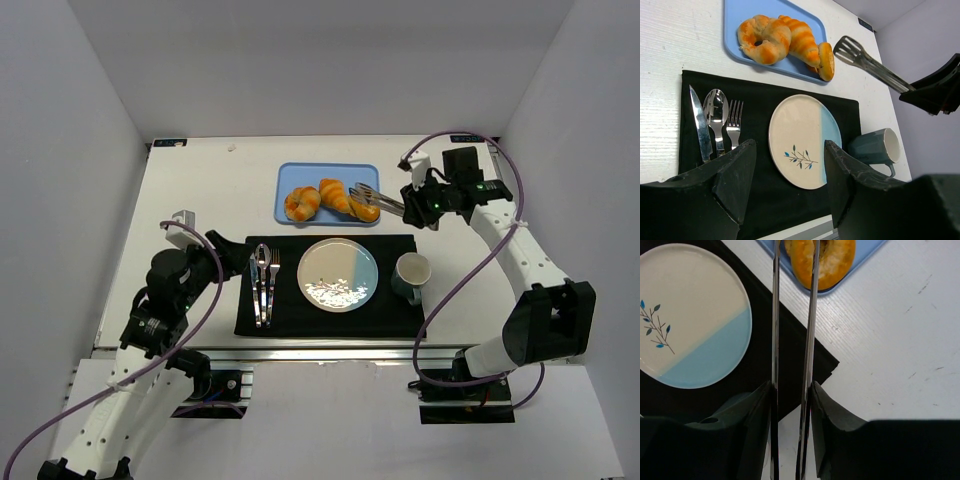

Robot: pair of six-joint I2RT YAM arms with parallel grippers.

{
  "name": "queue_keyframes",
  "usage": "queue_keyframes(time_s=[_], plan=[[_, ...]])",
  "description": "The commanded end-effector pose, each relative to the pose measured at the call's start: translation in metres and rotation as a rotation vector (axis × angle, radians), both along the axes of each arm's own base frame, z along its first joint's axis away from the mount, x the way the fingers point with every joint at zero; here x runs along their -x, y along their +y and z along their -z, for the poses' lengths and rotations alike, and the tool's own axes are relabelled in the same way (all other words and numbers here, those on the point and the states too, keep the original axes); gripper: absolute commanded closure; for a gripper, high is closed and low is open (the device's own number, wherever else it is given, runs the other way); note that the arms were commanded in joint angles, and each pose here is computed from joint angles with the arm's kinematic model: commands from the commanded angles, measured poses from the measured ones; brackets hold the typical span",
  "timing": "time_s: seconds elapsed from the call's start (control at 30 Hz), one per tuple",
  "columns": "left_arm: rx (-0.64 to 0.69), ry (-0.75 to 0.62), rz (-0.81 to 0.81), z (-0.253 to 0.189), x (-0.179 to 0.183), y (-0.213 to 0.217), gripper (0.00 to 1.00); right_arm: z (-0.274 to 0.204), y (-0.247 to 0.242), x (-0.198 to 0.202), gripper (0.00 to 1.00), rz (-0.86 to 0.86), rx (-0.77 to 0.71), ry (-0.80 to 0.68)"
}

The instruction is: Place the bread

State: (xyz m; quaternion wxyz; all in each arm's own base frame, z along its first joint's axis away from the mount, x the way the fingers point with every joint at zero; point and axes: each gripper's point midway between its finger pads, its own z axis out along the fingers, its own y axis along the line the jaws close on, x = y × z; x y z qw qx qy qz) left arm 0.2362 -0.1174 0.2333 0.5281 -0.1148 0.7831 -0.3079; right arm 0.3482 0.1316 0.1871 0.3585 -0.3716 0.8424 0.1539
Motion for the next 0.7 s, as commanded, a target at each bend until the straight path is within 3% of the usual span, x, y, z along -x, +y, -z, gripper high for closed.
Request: queue_keyframes(time_s=[0.0, 0.27, 0.67], plan=[[0.005, -0.011, -0.015, -0.008, 0.002, 0.003, 0.34, 0.011, 0.002, 0.013, 0.61, -0.019, 0.024, 0.039], [0.006, -0.009, -0.022, -0.008, 0.004, 0.005, 0.34, 0.027, -0.001, 0.012, 0.6, 0.012, 0.07, 0.049], [0.011, -0.014, -0.029, -0.009, 0.006, 0.006, 0.33, -0.005, 0.001, 0.007, 0.61, 0.013, 0.042, -0.045]])
